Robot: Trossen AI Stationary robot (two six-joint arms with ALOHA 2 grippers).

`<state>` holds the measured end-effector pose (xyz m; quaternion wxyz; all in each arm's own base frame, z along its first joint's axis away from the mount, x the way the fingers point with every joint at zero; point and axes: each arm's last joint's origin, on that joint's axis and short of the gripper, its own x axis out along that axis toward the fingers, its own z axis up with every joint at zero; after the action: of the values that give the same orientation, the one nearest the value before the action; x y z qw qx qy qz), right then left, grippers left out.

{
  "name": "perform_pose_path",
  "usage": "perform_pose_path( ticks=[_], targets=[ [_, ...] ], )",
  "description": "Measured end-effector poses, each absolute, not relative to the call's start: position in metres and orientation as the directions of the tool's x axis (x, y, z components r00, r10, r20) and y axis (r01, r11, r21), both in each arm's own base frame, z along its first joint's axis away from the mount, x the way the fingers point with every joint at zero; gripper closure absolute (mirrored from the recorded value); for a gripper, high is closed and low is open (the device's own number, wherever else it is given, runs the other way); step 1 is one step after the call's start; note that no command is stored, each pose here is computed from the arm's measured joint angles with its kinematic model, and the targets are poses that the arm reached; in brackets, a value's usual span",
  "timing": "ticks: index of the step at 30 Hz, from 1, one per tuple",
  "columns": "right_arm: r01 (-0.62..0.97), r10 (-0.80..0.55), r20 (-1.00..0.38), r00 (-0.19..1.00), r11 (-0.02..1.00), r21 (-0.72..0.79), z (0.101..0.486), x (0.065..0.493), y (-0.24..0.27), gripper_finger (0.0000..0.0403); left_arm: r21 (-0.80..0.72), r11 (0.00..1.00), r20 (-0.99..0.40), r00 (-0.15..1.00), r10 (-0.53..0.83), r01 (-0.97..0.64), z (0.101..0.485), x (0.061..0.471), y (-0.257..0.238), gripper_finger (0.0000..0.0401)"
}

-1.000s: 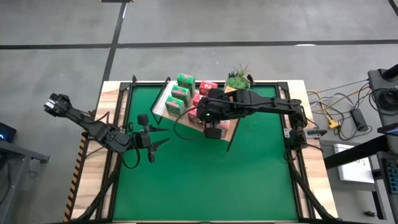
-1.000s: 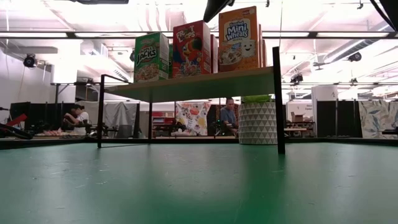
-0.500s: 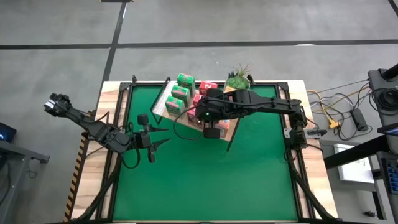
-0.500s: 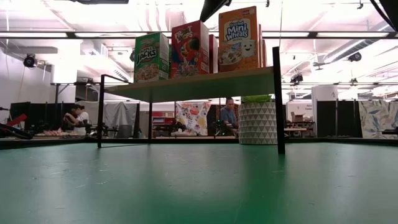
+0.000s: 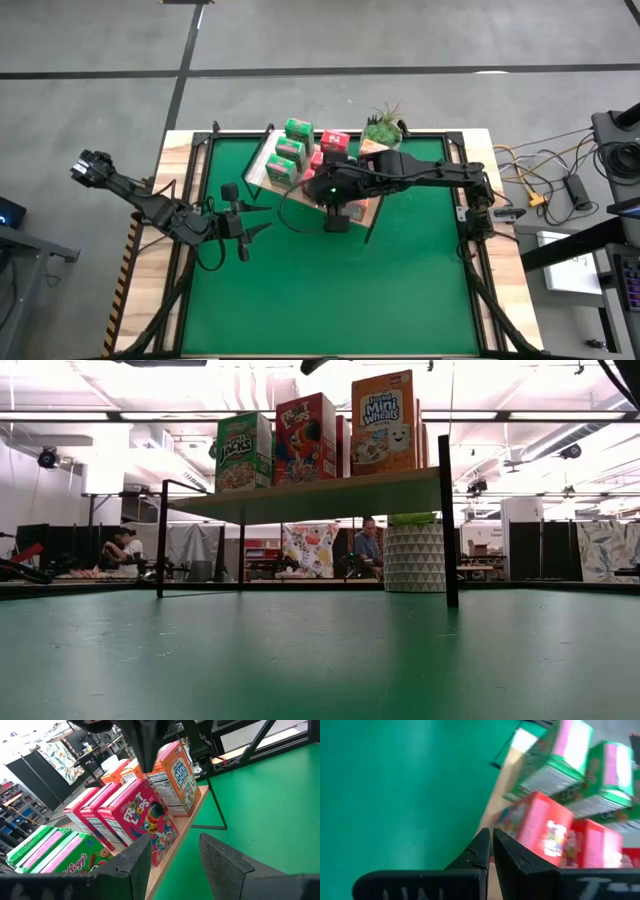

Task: Stack cereal on shelf
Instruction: Put the red cereal box aligned with the other red cereal boxes on the shelf

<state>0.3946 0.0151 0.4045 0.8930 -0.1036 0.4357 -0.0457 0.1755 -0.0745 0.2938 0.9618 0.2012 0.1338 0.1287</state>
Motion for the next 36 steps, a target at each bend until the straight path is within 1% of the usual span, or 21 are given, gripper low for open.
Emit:
perform_pose_path(
  ticks=[7,19,23,32,36],
  targets=[
    [-0.018,-0.173,-0.787,0.592,0.974,-0.227,0.394,0.401,0.018,0.039,0.422,0.886,-0.206,0.931,0.302,-0.194,0.294,0.176,-0.074,0.0253],
    [-0.02,-0.177,-0.793,0.583,0.973,-0.231,0.393,0.401,0.017,0.039,0.422,0.886,-0.206,0.931,0.302,-0.194,0.294,0.175,-0.074,0.0253],
    [0.005,-0.222,-0.787,0.575,0.964,-0.267,0.392,0.402,0.016,0.039,0.422,0.886,-0.206,0.931,0.302,-0.194,0.294,0.175,-0.074,0.0253],
    [0.005,-0.23,-0.796,0.559,0.961,-0.275,0.39,0.401,0.016,0.039,0.422,0.886,-0.206,0.931,0.302,-0.194,0.294,0.175,-0.074,0.0253],
    [0.035,-0.273,-0.798,0.537,0.952,-0.303,0.389,0.399,0.015,0.039,0.422,0.886,-0.206,0.931,0.302,-0.194,0.294,0.175,-0.074,0.0253]
  ],
)
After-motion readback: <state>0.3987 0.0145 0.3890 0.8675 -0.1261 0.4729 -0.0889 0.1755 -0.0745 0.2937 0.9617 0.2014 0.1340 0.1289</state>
